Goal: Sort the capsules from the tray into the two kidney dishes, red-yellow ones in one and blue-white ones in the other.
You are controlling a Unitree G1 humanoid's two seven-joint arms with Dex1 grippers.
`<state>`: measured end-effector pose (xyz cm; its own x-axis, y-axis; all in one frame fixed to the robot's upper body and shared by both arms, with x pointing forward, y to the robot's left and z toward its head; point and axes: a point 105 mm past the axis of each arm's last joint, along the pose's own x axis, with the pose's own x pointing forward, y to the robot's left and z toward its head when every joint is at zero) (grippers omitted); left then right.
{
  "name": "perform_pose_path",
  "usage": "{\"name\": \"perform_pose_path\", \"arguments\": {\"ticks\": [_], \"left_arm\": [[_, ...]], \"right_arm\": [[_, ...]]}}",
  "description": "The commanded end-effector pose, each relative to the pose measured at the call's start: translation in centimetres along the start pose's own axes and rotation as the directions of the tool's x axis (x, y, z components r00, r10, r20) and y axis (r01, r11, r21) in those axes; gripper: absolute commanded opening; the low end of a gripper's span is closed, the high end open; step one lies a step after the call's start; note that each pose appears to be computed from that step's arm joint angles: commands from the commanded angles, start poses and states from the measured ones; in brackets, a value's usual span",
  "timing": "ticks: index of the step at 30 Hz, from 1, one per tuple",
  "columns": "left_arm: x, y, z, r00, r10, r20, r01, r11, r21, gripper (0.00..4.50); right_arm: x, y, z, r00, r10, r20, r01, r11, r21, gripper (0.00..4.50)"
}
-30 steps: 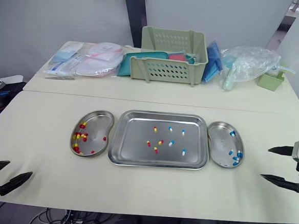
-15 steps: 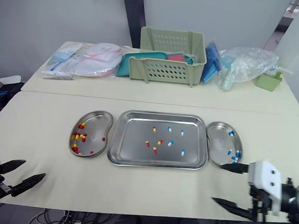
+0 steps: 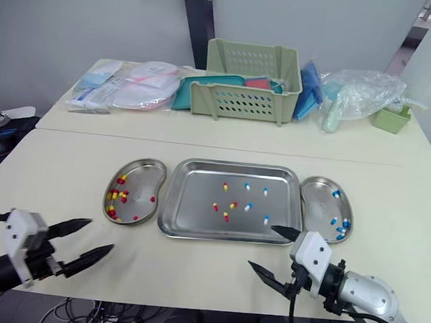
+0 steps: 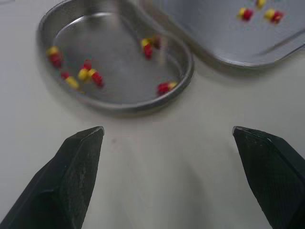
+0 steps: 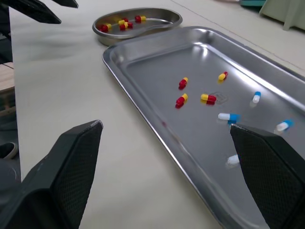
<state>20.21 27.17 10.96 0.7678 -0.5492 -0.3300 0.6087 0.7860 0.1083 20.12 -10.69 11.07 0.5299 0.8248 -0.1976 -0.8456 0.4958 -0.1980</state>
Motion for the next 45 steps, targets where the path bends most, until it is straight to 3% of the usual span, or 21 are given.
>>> {"name": "perform_pose_path", "arguments": {"ticks": [1, 11, 16, 32, 45], "left_arm": [[2.5, -2.2, 2.2, 0.991, -0.122, 0.061, 0.118, 0.991, 0.066, 4.49], [8.1, -4.1, 4.8, 0.932, -0.356, 0.064, 0.339, 0.921, 0.189, 4.49], [10.6, -4.4, 5.5, 0.923, -0.375, 0.086, 0.354, 0.914, 0.197, 3.34], [16.6, -4.5, 6.9, 0.929, -0.369, 0.016, 0.353, 0.901, 0.250, 3.34], [18.5, -4.7, 5.3, 0.921, -0.383, -0.067, 0.388, 0.896, 0.218, 3.34]], "right_arm": [[0.2, 0.3, 0.9, 0.999, 0.008, 0.042, -0.005, 0.998, -0.059, 4.50], [0.2, 0.5, 0.4, 0.999, 0.010, 0.039, -0.007, 0.998, -0.056, 4.50], [0.5, 0.7, 0.4, 0.999, 0.000, 0.045, 0.002, 0.999, -0.048, 4.50], [0.4, 1.4, -1.7, 0.999, -0.028, 0.039, 0.029, 0.999, -0.027, 4.50], [0.2, 1.9, -2.2, 0.997, -0.047, 0.056, 0.048, 0.999, -0.020, 4.50]]}}
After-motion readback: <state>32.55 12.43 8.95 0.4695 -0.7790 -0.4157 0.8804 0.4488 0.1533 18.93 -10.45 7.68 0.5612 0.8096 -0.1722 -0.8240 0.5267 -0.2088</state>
